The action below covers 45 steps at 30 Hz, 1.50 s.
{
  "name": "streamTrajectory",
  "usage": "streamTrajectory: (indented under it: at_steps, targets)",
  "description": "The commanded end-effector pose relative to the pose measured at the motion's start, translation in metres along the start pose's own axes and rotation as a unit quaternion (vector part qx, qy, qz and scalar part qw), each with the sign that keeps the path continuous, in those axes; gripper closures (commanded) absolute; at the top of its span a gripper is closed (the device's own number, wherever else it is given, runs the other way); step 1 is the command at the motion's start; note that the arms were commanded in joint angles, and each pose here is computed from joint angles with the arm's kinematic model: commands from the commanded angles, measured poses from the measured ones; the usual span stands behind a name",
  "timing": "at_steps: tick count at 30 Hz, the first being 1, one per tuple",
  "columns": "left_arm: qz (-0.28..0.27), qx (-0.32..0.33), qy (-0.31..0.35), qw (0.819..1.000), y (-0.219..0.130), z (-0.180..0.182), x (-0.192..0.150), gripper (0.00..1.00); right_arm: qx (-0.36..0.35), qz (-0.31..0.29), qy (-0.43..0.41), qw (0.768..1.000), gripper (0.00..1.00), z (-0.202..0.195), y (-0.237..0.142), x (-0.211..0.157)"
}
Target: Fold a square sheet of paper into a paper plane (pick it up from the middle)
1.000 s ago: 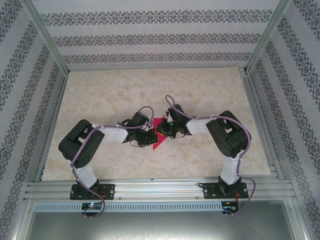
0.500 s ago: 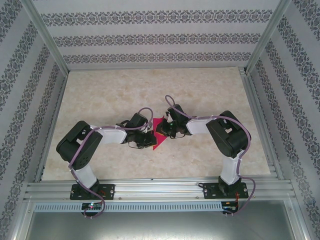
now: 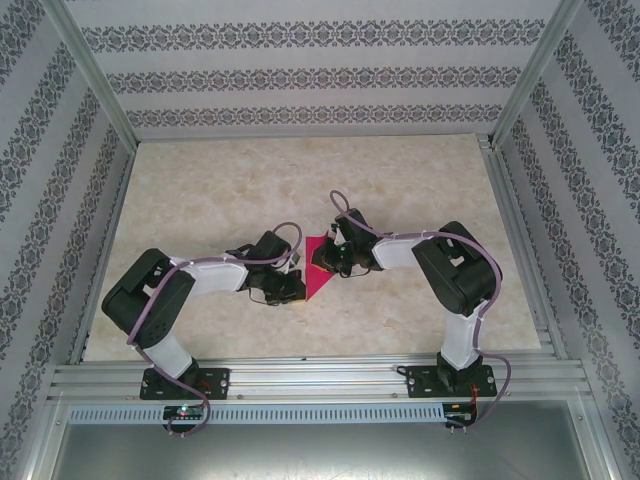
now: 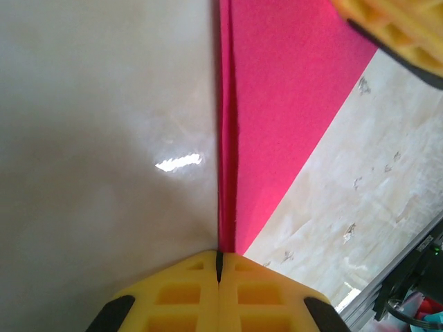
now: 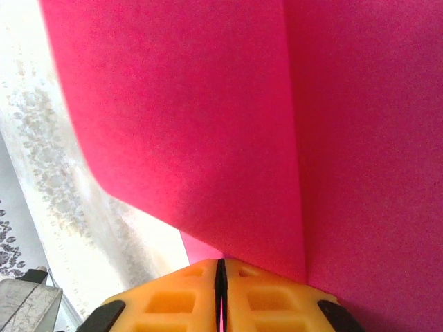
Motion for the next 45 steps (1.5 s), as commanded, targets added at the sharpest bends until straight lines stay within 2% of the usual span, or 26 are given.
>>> streamTrajectory:
  at_steps: [1, 5, 13, 17, 20, 24, 29, 36, 41, 45]
  targets:
    - [0.078, 0.051, -0.025, 0.995, -0.002, 0.028, -0.045, 0.96, -0.14, 0.023, 0.05, 0.989, 0.87, -0.083, 0.007, -0.025]
    - [0.055, 0.039, -0.006, 0.998, -0.012, 0.015, -0.036, 0.96, -0.139, 0.022, 0.049, 0.989, 0.87, -0.081, 0.007, -0.025]
    - [-0.037, -0.012, 0.027, 0.999, -0.036, -0.029, 0.003, 0.92, -0.139, 0.024, 0.049, 0.989, 0.87, -0.081, 0.008, -0.025]
    - [-0.027, -0.059, 0.032, 0.997, -0.025, -0.051, 0.017, 0.9, -0.14, 0.027, 0.049, 0.989, 0.87, -0.08, 0.01, -0.026]
    - [-0.013, -0.074, 0.026, 0.997, -0.014, -0.053, 0.02, 0.88, -0.14, 0.029, 0.049, 0.988, 0.86, -0.079, 0.009, -0.026]
    - [0.022, -0.065, 0.011, 0.998, 0.001, -0.041, 0.011, 0.87, -0.142, 0.032, 0.049, 0.988, 0.87, -0.08, 0.01, -0.027]
    - [0.04, 0.021, -0.031, 0.998, 0.011, 0.007, -0.011, 0.91, -0.144, 0.032, 0.049, 0.988, 0.87, -0.08, 0.01, -0.027]
    - [0.078, 0.046, -0.066, 0.994, 0.014, 0.038, -0.047, 0.94, -0.146, 0.034, 0.05, 0.987, 0.86, -0.081, 0.011, -0.028]
    - [0.065, 0.061, -0.063, 0.994, 0.002, 0.041, -0.051, 0.96, -0.148, 0.034, 0.052, 0.987, 0.87, -0.081, 0.012, -0.029]
    - [0.016, 0.06, -0.041, 0.997, -0.018, 0.029, -0.038, 0.96, -0.146, 0.018, 0.068, 0.987, 0.86, -0.08, 0.012, -0.032]
Point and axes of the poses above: each hand's point on the last joint's axis, 136 mm out from that joint toward the fingers, its own y axis out along the fingers, its own z axis along the line the jaws close on, x = y × z, the point moved 1 cm from there along -y, back along the fingers, and after that the axes turned 3 degrees about y, right-handed, at the moved point
